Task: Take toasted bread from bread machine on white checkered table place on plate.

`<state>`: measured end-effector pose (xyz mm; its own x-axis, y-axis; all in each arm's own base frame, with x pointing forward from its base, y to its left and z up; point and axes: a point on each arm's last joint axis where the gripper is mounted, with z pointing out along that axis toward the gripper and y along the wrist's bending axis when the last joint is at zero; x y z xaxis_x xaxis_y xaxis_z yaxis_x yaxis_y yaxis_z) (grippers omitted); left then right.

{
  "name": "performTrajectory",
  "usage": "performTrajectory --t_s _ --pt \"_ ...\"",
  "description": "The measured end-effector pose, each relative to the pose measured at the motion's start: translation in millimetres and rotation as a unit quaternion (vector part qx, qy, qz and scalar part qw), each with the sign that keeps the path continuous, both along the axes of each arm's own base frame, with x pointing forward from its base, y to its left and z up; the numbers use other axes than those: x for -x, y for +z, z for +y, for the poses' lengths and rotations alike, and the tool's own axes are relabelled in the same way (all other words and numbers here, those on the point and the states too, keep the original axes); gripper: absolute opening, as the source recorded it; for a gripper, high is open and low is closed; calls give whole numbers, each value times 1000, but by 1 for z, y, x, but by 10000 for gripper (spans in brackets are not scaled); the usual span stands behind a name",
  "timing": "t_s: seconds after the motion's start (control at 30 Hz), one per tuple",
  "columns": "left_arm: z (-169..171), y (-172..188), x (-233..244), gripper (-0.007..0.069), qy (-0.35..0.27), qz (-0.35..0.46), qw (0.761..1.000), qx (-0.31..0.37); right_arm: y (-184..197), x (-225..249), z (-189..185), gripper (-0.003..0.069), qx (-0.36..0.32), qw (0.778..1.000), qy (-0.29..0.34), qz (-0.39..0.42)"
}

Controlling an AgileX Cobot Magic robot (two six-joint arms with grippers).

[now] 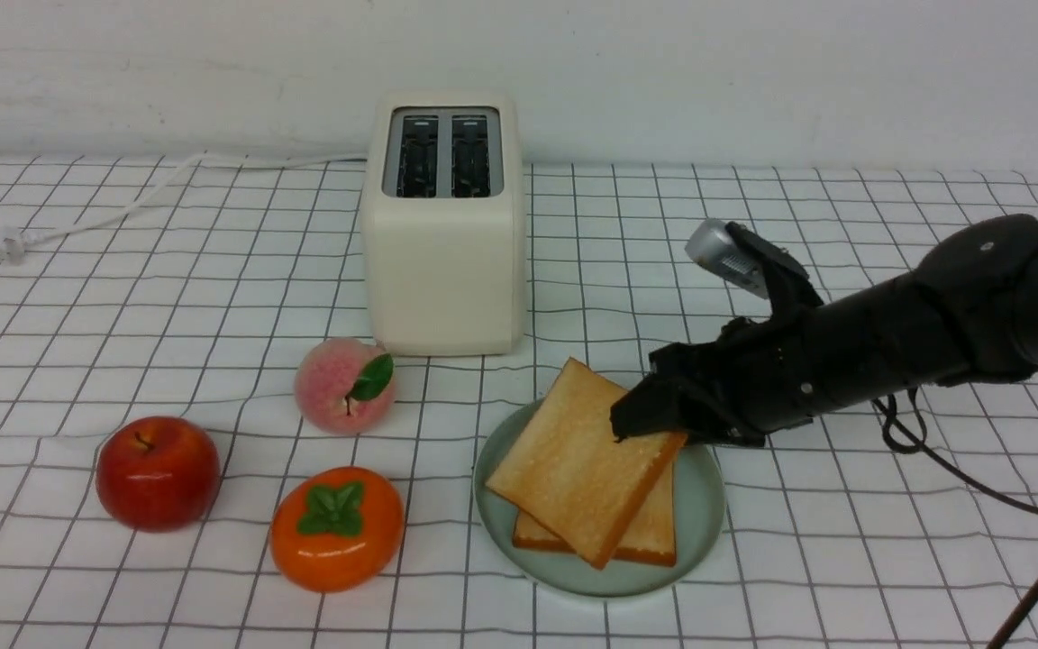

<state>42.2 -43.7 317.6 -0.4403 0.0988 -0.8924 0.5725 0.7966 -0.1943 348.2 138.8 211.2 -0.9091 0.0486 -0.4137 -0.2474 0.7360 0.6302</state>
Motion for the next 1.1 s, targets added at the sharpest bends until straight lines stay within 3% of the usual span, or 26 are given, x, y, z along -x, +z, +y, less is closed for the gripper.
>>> performTrajectory --t_s 0.03,0.17,0.33,0.57,0.77,0.93,1.1 --pt "0 0 0 -6 0 0 1000 0 -1 -1 -5 468 2 1000 -5 5" --pt "0 1 -1 -7 3 -7 1000 3 5 -4 -26 531 -2 999 -13 32" --pt "2 7 -5 -13 19 -46 999 7 38 5 -45 497 23 999 1 41" --pt "10 19 -9 -13 72 -127 988 53 126 85 -73 211 152 988 27 12" --pt "20 -8 0 -13 107 -147 976 117 168 176 -98 11 229 971 -28 -70" --pt "21 -40 0 -13 115 -156 971 143 160 252 -112 -13 238 961 -78 -114" --pt "19 -57 -4 -13 118 -149 972 140 133 303 -118 -9 199 952 -139 -188"
